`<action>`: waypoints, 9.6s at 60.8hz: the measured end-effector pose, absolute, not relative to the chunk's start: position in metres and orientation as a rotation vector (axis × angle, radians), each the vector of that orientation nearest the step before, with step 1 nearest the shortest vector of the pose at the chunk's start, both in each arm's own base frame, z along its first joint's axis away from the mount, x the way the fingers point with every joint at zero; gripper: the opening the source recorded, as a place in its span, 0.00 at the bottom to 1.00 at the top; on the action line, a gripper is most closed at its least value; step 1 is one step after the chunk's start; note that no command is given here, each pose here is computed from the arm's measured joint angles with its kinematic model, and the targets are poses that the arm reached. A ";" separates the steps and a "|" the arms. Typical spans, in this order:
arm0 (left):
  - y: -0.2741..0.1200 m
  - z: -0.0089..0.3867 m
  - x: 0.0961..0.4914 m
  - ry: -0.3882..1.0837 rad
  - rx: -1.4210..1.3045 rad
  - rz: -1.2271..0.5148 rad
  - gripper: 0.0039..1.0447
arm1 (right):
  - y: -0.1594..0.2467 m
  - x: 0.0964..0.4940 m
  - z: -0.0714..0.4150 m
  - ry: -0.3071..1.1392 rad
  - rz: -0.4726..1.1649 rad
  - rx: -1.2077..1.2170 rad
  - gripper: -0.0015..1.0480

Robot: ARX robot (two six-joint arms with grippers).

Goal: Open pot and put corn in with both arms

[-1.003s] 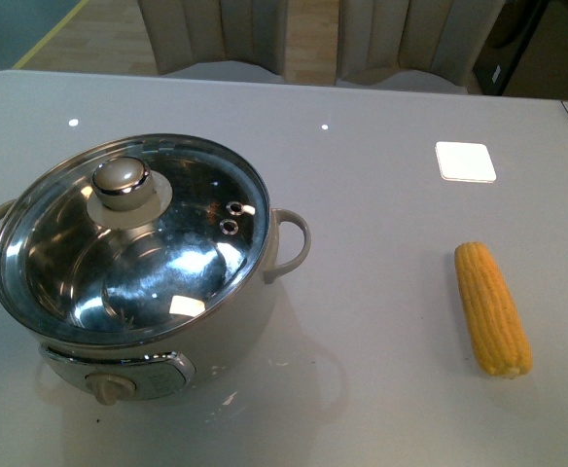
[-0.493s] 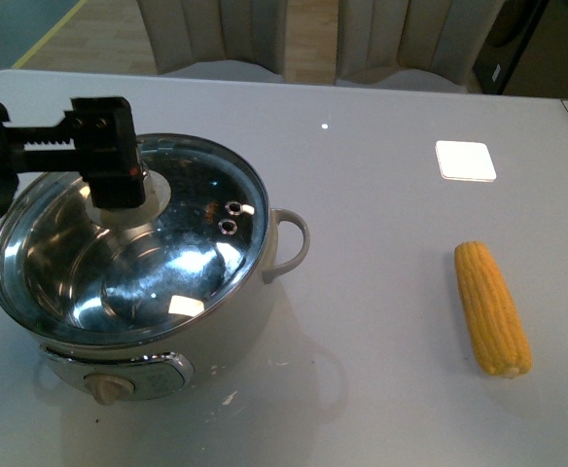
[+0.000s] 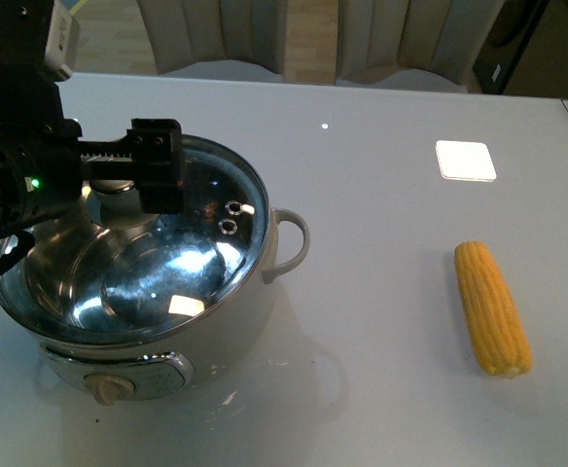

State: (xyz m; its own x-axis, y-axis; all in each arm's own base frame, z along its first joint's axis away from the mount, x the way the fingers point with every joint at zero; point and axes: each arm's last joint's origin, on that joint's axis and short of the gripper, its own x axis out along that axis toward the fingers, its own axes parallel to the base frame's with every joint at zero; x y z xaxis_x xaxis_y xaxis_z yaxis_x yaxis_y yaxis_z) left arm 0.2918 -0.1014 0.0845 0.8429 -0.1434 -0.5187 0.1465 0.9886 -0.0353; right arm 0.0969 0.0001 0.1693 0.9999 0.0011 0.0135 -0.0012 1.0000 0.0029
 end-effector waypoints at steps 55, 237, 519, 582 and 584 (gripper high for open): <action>-0.105 0.084 0.283 0.551 0.070 -0.124 0.43 | 0.000 0.097 0.169 -0.014 0.001 0.003 0.91; 0.162 -0.050 0.314 0.527 -0.074 0.338 0.56 | 0.000 0.097 0.169 -0.014 0.001 0.003 0.91; 0.000 0.167 0.097 -0.007 -0.004 0.003 0.93 | 0.028 0.241 0.051 0.975 0.055 0.066 0.91; 0.000 0.167 0.097 -0.007 -0.004 0.003 0.93 | 0.041 0.295 -0.019 1.112 0.071 -0.072 0.37; 0.000 0.167 0.097 -0.007 -0.004 0.003 0.93 | 0.039 0.291 -0.017 1.112 0.080 -0.069 0.35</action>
